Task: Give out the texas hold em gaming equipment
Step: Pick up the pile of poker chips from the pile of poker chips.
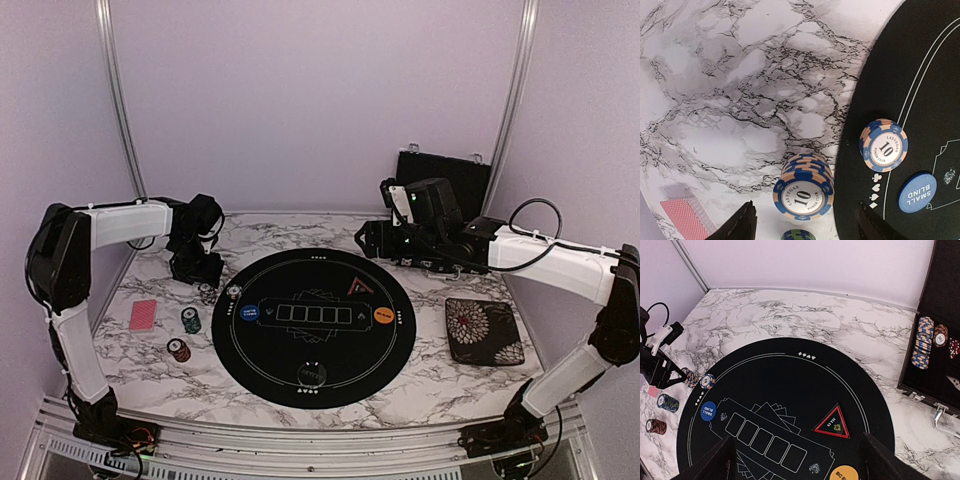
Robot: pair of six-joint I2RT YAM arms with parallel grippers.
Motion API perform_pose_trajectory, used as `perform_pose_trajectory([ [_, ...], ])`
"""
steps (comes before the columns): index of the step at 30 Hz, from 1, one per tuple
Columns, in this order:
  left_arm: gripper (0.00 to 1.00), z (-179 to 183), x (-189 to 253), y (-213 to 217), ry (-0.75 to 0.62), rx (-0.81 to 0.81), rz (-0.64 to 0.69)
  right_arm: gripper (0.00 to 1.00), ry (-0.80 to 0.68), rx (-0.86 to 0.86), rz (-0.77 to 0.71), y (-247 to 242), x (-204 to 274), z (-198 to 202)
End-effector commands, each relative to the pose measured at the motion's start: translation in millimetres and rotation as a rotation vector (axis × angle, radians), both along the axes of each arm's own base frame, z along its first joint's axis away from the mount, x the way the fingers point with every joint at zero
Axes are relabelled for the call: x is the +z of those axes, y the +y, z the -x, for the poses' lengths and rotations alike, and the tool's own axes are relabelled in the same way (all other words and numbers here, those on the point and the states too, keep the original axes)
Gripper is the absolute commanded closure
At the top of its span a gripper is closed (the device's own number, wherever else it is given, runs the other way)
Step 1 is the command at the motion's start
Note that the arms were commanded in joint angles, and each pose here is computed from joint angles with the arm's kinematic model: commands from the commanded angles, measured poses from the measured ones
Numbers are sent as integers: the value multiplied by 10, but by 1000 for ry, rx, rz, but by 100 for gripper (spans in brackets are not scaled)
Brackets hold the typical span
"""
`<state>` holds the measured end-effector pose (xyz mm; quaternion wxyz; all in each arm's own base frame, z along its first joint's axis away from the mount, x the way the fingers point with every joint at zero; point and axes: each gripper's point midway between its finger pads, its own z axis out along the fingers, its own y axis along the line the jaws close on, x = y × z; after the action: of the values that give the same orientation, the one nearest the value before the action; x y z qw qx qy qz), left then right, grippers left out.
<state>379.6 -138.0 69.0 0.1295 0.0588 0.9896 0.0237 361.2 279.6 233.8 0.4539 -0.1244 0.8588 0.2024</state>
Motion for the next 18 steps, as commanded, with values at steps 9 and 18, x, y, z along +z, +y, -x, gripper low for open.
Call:
perform_pose_trajectory([
  [9, 37, -3, -229, 8, 48, -4, -8, 19, -33, -6, -27, 32, 153, -4],
  [18, 42, -6, -306, 18, 62, -2, -16, 19, -33, -9, -26, 20, 152, 3],
])
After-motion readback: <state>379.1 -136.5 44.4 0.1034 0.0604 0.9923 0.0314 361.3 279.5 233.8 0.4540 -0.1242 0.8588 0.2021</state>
